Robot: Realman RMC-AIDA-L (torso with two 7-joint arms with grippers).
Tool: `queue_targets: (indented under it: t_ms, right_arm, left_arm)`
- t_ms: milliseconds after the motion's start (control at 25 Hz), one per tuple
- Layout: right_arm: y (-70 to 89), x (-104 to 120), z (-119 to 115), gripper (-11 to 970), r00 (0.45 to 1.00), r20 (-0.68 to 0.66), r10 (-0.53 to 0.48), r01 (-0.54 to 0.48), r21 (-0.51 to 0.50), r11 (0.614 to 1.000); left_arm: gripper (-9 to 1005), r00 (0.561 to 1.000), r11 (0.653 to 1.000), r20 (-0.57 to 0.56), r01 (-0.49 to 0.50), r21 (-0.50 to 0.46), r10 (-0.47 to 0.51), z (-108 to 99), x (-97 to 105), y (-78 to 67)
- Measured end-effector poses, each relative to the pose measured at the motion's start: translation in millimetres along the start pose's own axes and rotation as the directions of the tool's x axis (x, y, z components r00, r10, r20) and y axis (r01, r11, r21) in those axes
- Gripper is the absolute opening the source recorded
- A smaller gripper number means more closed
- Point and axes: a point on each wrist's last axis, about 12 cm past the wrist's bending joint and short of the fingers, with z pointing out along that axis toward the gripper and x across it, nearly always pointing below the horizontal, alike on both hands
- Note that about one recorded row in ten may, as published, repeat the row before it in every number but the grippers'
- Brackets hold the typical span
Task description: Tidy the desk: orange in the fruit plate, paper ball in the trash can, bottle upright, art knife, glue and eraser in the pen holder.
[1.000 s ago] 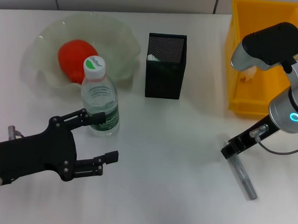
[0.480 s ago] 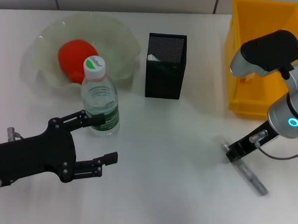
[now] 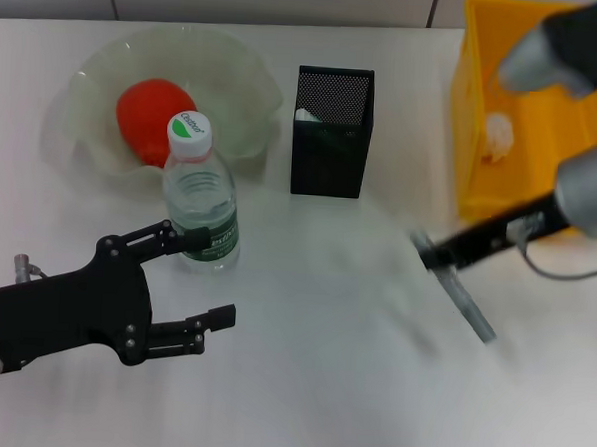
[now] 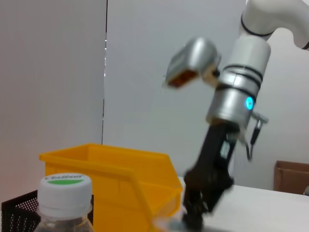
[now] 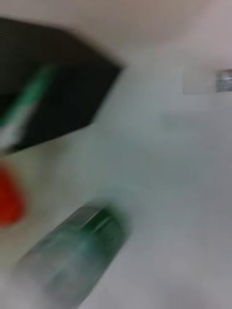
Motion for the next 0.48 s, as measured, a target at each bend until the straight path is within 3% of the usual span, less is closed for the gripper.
queue_targets:
  t_ms: [80, 120, 160, 240, 280, 320, 360, 400, 440, 480]
  right_arm:
    - [-6.3, -4, -25, 143, 0.985, 0.170, 0.002, 0.015, -0.102, 0.995]
    - [-6.3, -4, -25, 143, 0.985, 0.170, 0.002, 0.015, -0.102, 0.995]
    - [-10.9, -5, -42, 142, 0.953, 0.302, -0.020, 0.067, -0.145, 0.987]
    - [-12.5, -6, -48, 141, 0.931, 0.362, -0.038, 0.100, -0.153, 0.983]
    - [-15.2, -7, -59, 141, 0.852, 0.514, -0.099, 0.197, -0.140, 0.970]
    - [-15.2, -7, -59, 140, 0.852, 0.514, -0.099, 0.197, -0.140, 0.970]
    - [-19.5, -7, -60, 140, 0.744, 0.652, -0.144, 0.278, -0.107, 0.955]
    - [-19.5, -7, -60, 140, 0.744, 0.652, -0.144, 0.278, -0.107, 0.955]
    - [-23.4, -7, -59, 140, 0.694, 0.702, -0.159, 0.300, -0.081, 0.950]
    - [-32.9, -7, -49, 139, 0.581, 0.792, -0.188, 0.342, -0.028, 0.939]
  left_arm:
    - [842, 1.000, 1.000, 0.000, 0.000, 0.000, 0.000, 0, 0, -0.5]
    - [842, 1.000, 1.000, 0.000, 0.000, 0.000, 0.000, 0, 0, -0.5]
    - [842, 1.000, 1.000, 0.001, 0.002, 0.000, -0.002, 0, 1, -0.9]
    - [842, 1.000, 1.000, 0.002, 0.003, 0.001, -0.003, 0, 1, -1.0]
    - [842, 1.000, 1.000, 0.003, 0.005, 0.002, -0.005, 1, 1, -1.0]
    - [842, 1.000, 1.000, 0.003, 0.005, 0.002, -0.005, 1, 1, -1.0]
    - [842, 1.000, 1.000, 0.003, 0.004, 0.003, -0.004, 1, 1, -0.7]
    - [842, 1.000, 1.000, 0.003, 0.004, 0.003, -0.004, 1, 1, -0.7]
    - [842, 1.000, 1.000, 0.001, 0.004, 0.003, -0.004, 2, 1, -0.5]
    - [842, 1.000, 1.000, 0.000, 0.004, 0.005, -0.004, 2, 1, -0.7]
